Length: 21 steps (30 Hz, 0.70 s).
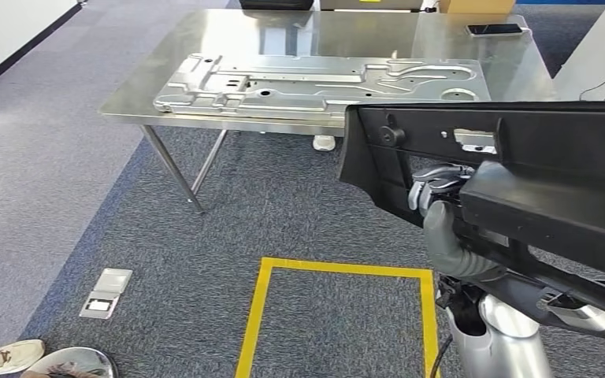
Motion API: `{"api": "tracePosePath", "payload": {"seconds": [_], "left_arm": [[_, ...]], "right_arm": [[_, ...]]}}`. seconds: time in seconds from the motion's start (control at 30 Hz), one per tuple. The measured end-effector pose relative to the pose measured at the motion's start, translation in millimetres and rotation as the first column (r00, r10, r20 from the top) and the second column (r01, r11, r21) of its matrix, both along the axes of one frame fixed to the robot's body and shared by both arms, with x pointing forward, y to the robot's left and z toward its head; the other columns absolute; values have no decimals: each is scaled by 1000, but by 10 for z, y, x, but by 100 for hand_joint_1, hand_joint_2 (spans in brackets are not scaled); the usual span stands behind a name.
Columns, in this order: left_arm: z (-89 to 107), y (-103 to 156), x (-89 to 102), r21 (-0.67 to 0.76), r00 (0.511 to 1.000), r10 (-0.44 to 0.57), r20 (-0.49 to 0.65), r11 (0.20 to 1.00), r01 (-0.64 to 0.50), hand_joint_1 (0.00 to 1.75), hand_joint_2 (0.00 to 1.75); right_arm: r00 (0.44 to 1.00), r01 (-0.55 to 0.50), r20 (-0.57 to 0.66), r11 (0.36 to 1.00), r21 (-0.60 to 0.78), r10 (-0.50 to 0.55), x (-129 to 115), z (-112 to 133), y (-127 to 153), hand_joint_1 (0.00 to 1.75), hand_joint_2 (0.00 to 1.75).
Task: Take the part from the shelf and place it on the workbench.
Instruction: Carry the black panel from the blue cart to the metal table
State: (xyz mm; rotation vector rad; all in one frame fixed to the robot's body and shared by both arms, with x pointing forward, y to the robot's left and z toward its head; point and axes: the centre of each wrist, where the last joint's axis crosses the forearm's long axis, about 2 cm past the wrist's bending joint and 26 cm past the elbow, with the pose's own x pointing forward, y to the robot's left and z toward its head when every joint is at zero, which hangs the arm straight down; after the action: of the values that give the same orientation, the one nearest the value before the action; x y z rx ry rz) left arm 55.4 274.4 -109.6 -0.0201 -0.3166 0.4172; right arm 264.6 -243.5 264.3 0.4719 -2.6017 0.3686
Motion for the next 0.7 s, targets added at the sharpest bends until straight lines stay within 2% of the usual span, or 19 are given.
{"api": "tracePosePath", "payload": {"seconds": [0.7], "left_arm": [[-7, 55, -38, 15, 1000, -4, -1, 1000, 4, 0, 175]], "right_arm": [[1000, 0, 12, 1000, 5, 0, -14, -3, -3, 175, 175]]}}
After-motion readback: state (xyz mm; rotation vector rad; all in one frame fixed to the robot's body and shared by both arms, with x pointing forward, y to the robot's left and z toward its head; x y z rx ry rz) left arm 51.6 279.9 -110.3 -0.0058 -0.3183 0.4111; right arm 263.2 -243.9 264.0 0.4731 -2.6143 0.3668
